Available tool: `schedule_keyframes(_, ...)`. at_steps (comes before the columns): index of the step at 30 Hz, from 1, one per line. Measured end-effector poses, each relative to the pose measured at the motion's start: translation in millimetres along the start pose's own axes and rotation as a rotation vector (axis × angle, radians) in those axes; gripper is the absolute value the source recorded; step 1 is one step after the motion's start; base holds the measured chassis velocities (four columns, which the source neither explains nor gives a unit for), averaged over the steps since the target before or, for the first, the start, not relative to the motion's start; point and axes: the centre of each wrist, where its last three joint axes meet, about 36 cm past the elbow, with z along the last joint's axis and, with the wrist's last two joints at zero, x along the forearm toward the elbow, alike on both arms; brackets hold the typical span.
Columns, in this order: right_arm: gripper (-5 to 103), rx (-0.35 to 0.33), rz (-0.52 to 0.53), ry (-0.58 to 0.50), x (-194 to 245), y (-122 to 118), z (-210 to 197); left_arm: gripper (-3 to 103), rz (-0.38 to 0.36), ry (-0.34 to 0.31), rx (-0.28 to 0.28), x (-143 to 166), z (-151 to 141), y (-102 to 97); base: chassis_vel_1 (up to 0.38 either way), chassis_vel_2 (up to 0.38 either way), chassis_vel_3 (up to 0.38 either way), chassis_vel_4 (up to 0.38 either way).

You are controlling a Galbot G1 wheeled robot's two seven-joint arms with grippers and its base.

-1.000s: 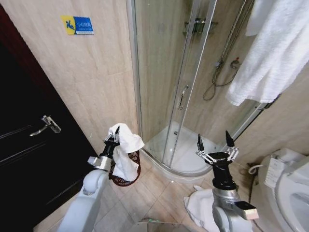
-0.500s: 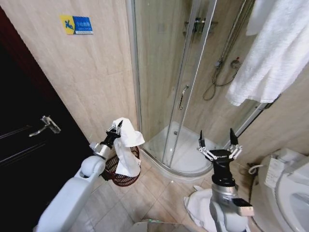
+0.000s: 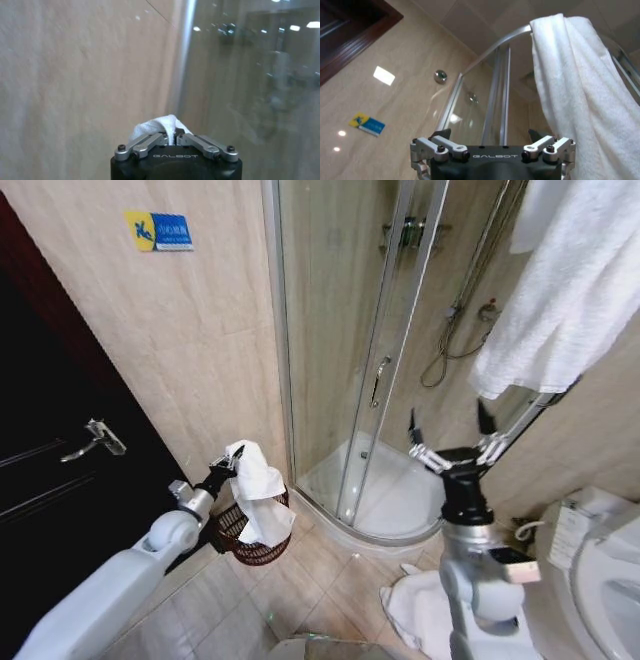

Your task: Discard the used towel into the hamper.

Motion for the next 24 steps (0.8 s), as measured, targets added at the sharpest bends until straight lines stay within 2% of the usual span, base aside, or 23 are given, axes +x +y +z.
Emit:
schedule_keyframes(2,100,-0.013,-0.022,-0.018,-0.3,5.0,-12.4,3,-0.046,-0.029,-0.011,-12.6,-21.8,11.1,0.0,0.0,0.0,0.0)
schedule_keyframes(4,100,-0.017,-0.029,-0.02,0.3,6.9,-15.0,3,-0.057,-0.043,-0.017,-17.4,-30.0,15.2,0.0,0.0,0.0,0.0)
schedule_keyframes(6,100,-0.014,-0.052,-0.031,2.6,10.9,-18.6,3,-0.071,-0.083,-0.03,-30.1,-53.1,23.2,0.0,0.0,0.0,0.0)
schedule_keyframes(9,100,-0.001,-0.08,-0.04,6.0,12.5,-18.3,3,-0.056,-0.085,-0.058,-41.5,-62.0,26.0,0.0,0.0,0.0,0.0)
schedule_keyframes(12,100,0.004,-0.09,-0.042,8.5,13.2,-16.0,3,-0.038,-0.075,-0.061,-50.5,-61.6,22.0,0.0,0.0,0.0,0.0)
schedule_keyframes(16,100,0.009,-0.094,-0.042,13.1,14.4,-10.9,3,-0.025,-0.05,-0.054,-70.4,-49.8,12.6,0.0,0.0,0.0,0.0)
schedule_keyframes(19,100,0.011,-0.083,-0.033,17.8,16.1,-3.4,3,-0.042,-0.012,-0.037,-87.3,-18.6,-1.6,0.0,0.0,0.0,0.0)
schedule_keyframes(20,100,0.011,-0.083,-0.033,17.8,16.1,-3.4,3,-0.042,-0.012,-0.037,-87.3,-18.6,-1.6,0.0,0.0,0.0,0.0)
schedule_keyframes(22,100,0.014,-0.061,-0.02,21.6,18.6,4.9,3,-0.052,0.013,-0.024,-107.6,20.0,-20.7,0.0,0.0,0.0,0.0)
schedule_keyframes(24,100,0.014,-0.059,-0.015,22.7,19.0,6.8,3,-0.05,0.015,-0.021,-113.8,29.1,-26.3,0.0,0.0,0.0,0.0)
